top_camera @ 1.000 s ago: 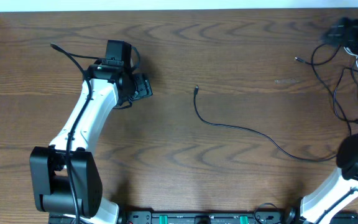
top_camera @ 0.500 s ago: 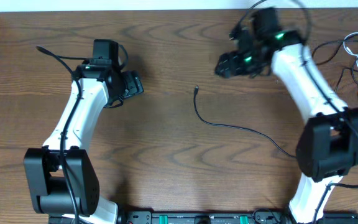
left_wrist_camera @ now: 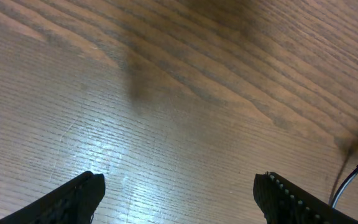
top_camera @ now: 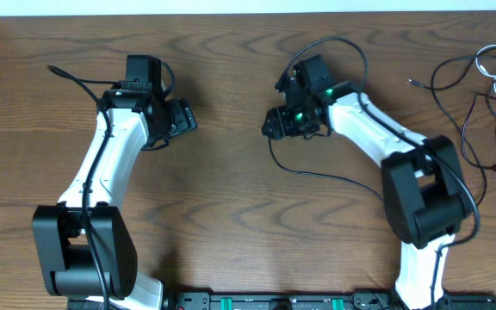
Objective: Untangle cables
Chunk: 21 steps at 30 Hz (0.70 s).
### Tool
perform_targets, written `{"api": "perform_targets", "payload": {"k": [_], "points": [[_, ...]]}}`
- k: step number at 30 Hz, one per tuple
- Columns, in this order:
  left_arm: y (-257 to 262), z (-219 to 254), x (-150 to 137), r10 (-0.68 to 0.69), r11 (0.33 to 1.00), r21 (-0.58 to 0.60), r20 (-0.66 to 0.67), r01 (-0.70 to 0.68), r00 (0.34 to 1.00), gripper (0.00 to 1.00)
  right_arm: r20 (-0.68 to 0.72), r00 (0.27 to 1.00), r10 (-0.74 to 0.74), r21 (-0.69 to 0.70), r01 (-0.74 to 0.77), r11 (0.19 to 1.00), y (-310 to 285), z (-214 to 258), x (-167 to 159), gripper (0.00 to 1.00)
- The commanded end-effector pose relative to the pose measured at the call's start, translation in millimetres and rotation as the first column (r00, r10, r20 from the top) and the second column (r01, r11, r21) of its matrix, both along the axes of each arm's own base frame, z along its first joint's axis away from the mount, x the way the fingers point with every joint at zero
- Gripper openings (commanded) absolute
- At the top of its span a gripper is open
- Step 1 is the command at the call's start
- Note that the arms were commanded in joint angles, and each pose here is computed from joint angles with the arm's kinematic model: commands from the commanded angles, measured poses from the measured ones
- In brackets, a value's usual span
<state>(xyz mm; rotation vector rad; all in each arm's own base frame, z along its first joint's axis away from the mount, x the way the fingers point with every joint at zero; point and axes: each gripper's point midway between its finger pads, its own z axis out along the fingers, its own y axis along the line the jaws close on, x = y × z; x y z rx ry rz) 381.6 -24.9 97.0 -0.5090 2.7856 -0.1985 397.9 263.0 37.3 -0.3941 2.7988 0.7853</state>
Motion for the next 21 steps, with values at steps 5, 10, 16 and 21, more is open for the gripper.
{"api": "perform_targets", "payload": {"k": [5,10,16,21], "points": [[3,6,-5,0.0,1.0,0.007,0.004,0.0,1.0,0.82,-0.095,0.994,-0.048,0.0,0.048,0.999,9,-39,-7,0.63],[3,7,-5,0.001,1.0,0.007,0.005,-0.001,1.0,0.82,-0.078,0.996,-0.051,-0.008,0.05,0.999,11,-53,-1,0.59],[3,7,-5,0.001,1.0,0.007,0.005,-0.001,1.0,0.82,-0.085,0.996,-0.038,-0.037,0.035,0.999,22,-74,-8,0.55],[3,7,-5,0.001,1.0,0.007,0.005,-0.001,1.0,0.82,-0.085,0.994,-0.067,-0.066,0.061,0.996,26,-88,-9,0.46]]}}
